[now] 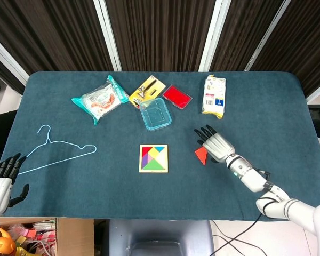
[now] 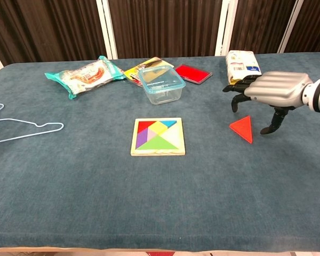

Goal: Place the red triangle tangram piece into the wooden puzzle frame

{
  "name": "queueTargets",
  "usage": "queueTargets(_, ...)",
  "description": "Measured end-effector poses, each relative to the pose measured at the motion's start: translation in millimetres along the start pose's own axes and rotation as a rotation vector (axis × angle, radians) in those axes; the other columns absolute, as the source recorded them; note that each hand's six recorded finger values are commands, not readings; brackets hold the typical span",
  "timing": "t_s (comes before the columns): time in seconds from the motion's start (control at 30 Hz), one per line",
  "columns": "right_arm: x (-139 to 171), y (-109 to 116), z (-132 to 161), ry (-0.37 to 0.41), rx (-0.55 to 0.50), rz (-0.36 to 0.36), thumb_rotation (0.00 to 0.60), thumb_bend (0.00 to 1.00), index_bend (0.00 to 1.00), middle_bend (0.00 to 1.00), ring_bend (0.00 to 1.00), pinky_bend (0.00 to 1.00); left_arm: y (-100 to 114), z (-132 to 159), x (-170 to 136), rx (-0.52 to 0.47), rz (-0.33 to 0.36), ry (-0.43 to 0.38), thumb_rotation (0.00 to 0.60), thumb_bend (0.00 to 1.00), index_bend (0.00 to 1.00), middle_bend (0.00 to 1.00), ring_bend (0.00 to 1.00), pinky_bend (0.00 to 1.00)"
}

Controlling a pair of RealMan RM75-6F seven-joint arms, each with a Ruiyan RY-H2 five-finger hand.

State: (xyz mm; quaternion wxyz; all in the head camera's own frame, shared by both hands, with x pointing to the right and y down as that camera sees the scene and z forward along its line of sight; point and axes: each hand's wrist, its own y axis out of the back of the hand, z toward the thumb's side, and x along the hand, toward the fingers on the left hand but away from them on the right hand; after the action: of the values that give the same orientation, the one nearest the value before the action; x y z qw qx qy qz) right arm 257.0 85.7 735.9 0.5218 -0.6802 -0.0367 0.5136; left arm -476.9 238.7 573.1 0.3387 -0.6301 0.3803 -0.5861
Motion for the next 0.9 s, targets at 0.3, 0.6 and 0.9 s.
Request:
queueTargets(0.3, -9, -4, 8, 0.006, 0.014, 0.022, 0.6, 0.36, 0.46, 0.0, 0.0, 0.0, 2, -2, -1, -0.008, 0.005, -0.002, 0.6, 0.46, 0.0, 0.0, 0.0, 0.11)
queueTargets(0.6, -12, -7, 13, 0.01, 0.025, 0.027, 0.6, 0.44, 0.57, 0.0, 0.0, 0.0, 3, -2, -2, -0.01, 0.007, 0.0, 0.6, 0.46, 0.0, 0.0, 0.0, 0.11)
queueTargets(0.9, -12, -6, 14, 0.007, 0.025, 0.021, 0.6, 0.5, 0.67, 0.03, 0.0, 0.0, 3, -2, -2, -0.011, 0.006, -0.001, 0.6, 0.46, 0.0, 0.0, 0.0, 0.11)
